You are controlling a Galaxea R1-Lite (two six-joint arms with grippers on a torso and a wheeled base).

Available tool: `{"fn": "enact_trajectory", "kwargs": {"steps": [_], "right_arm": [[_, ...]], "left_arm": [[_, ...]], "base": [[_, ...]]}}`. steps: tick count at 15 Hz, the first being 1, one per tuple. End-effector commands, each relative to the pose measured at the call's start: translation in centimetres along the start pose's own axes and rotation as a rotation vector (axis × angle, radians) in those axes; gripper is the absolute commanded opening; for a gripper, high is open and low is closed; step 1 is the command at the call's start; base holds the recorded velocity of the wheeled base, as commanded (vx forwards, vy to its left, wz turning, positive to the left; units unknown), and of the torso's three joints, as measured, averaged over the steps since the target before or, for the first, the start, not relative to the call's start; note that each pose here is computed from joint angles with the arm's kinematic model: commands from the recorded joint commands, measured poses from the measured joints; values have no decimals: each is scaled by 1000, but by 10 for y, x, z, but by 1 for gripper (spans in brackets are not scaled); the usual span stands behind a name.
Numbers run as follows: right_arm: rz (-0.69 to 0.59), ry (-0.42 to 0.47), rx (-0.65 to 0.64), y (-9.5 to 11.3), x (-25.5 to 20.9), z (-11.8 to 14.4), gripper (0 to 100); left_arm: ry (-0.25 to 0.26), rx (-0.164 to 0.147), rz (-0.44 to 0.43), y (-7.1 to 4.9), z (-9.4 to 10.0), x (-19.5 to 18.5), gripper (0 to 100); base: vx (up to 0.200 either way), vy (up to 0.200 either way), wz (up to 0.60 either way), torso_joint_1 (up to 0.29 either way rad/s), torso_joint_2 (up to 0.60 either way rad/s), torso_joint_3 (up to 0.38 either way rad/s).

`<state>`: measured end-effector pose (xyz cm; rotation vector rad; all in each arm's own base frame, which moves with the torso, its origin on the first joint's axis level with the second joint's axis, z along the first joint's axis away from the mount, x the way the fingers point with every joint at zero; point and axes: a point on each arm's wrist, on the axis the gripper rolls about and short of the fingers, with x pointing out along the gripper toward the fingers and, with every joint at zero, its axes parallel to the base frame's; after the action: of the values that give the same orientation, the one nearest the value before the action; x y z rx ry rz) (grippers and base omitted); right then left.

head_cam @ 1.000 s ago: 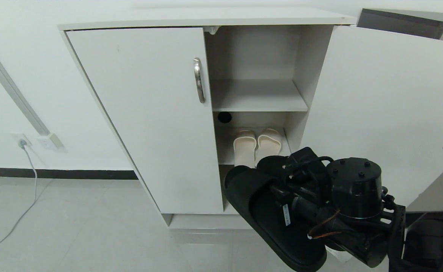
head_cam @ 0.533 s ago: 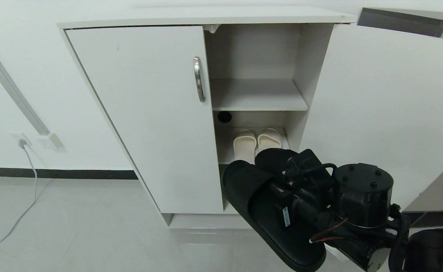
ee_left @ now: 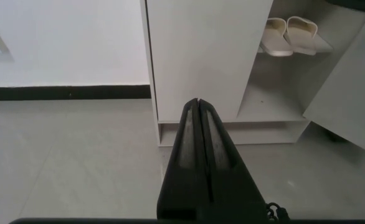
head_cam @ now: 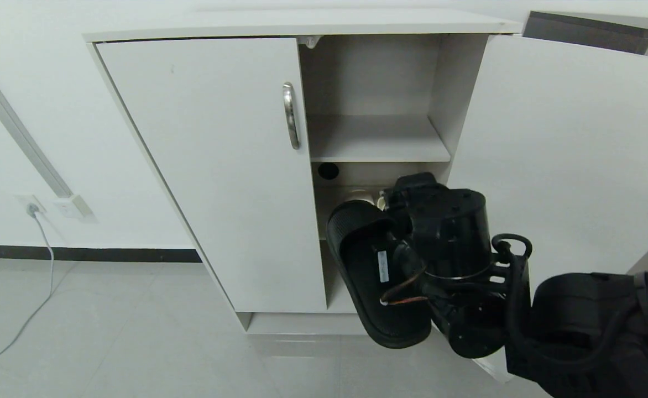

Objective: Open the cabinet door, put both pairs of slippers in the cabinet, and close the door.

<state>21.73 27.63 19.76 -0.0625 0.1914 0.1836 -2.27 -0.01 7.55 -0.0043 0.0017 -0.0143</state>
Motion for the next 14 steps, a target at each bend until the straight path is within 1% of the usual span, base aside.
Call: {"fn": "enact_trajectory", "kwargs": {"steps": [1, 2, 3, 4, 5, 8, 10, 14], "right_arm": [[-51, -22, 73, 9, -2, 41, 0], [-58, -21, 78, 10, -3, 52, 0], [-59, -23, 79, 10, -4, 54, 0], [-83, -30, 84, 10, -4, 69, 0], [-89, -30, 85, 10, -3, 72, 0], [-139, -45, 97, 13, 8, 74, 0], [-145, -54, 106, 14, 12, 77, 0], [-148, -42, 93, 14, 13, 73, 0]], "left_arm": [[0, 0, 0, 0, 0, 0, 0], [0, 0, 0, 0, 0, 0, 0], [0, 0, -1, 0, 0, 0, 0], [0, 0, 0, 0, 0, 0, 0], [0, 0, 0, 0, 0, 0, 0], [0, 0, 0, 0, 0, 0, 0], [0, 0, 2, 0, 0, 0, 0], [0, 0, 2, 0, 0, 0, 0]], "base": [[0, 0, 0, 0, 0, 0], [0, 0, 0, 0, 0, 0], [0, 0, 0, 0, 0, 0], [0, 0, 0, 0, 0, 0], [0, 0, 0, 0, 0, 0], [0, 0, 0, 0, 0, 0], [0, 0, 0, 0, 0, 0], [0, 0, 0, 0, 0, 0]]}}
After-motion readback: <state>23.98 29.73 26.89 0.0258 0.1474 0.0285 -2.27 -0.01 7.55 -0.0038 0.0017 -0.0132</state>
